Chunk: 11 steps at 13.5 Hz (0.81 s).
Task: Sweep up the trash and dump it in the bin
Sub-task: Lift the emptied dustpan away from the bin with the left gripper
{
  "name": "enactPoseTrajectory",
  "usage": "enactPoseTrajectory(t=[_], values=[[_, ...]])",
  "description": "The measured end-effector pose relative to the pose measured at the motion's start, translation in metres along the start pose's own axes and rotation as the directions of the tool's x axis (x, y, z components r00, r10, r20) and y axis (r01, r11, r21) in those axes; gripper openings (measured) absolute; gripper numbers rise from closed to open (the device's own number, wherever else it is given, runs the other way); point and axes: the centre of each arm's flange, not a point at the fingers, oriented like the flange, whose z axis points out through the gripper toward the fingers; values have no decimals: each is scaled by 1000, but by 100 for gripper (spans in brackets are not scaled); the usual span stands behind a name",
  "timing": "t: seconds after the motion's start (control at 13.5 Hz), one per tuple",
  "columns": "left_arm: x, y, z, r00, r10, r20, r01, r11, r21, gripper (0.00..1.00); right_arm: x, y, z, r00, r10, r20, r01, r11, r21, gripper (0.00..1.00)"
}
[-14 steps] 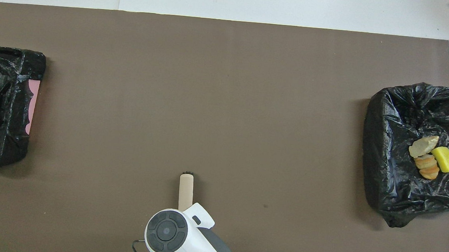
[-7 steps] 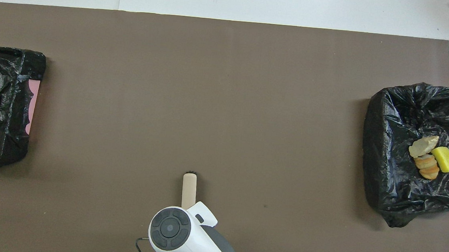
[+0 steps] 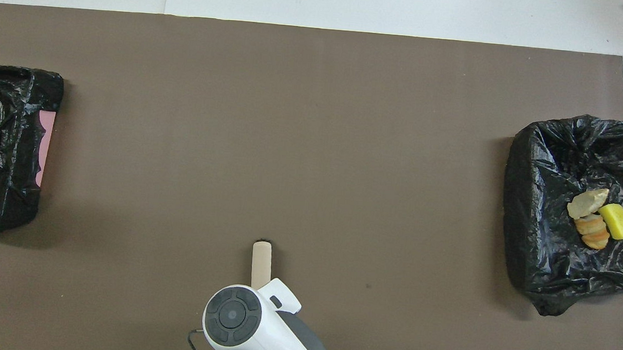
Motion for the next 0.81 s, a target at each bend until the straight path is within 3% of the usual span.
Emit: enactPoseTrajectory(t=[0.22,0.37,0.59,0.81], values=[[0,-5,-21,1000,5,17,-6,1000,29,31,14,8,-45,1000,7,-5,-7,999,-33,96],[0,-3,-42,999,-24,-31,25,999,38,31,29,24,-77,999,25,-26,-25,999,-22,100],[23,-2,-73,978,-99,-185,98,995,-12,31,52,72,-130,998,9,-61,-9,1000,14,100],[69,-3,-91,904,-239,-354,216,971,-103,31,72,123,-172,994,-27,-110,30,999,19,100]])
